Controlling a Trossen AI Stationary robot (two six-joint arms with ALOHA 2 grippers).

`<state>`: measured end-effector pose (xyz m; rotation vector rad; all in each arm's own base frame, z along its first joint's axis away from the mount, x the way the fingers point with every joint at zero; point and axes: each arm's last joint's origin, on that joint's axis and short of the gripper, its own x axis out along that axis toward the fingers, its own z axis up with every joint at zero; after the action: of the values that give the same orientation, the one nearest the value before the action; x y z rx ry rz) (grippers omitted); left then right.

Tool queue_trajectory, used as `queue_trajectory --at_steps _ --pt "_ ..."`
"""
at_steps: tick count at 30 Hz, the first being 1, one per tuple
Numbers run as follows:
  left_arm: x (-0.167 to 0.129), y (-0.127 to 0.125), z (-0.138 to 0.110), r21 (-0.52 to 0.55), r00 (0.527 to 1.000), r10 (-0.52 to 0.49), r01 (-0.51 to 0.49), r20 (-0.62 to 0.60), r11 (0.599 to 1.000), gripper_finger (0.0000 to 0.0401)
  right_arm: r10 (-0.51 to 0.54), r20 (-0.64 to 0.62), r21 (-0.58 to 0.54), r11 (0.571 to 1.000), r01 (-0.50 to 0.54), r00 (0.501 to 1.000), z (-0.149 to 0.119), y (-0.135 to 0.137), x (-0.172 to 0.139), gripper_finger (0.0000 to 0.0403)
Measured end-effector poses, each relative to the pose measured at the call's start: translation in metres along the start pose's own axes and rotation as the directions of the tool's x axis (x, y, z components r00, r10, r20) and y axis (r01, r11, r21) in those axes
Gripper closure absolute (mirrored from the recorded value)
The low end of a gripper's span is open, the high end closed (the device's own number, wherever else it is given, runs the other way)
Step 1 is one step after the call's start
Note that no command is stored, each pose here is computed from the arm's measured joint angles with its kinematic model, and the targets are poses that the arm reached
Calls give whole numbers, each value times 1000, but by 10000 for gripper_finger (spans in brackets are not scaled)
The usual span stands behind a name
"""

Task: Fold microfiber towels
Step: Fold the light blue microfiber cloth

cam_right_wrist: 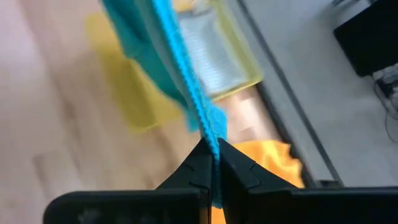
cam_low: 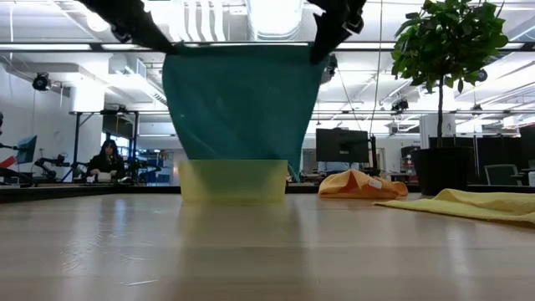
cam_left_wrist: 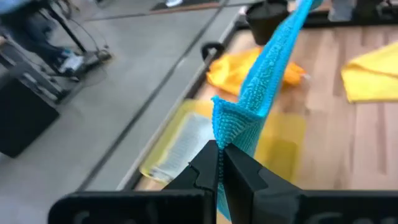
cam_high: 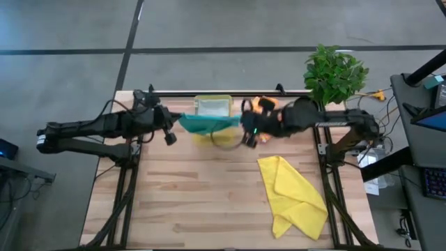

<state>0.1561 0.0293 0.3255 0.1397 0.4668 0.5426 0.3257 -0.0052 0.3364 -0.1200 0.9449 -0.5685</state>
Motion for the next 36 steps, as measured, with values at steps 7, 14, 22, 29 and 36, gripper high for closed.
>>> queue_trajectory --at_steps 7,14,22,29,36 --pt "-14 4 1 35 995 0 -3 98 999 401 -72 14 -40 997 72 997 -5 26 3 394" --pt "-22 24 31 356 958 142 -227 248 907 401 -182 88 -6 983 183 979 30 -27 -9 394" --pt "-2 49 63 436 923 301 -380 241 816 401 -290 179 80 957 280 940 63 -100 -40 394" --pt "-12 47 73 312 941 256 -316 219 896 401 -148 144 62 988 140 978 58 -100 -66 394" --pt "-34 29 59 185 978 106 -139 179 973 401 -6 33 14 1000 5 999 38 -52 -70 394"
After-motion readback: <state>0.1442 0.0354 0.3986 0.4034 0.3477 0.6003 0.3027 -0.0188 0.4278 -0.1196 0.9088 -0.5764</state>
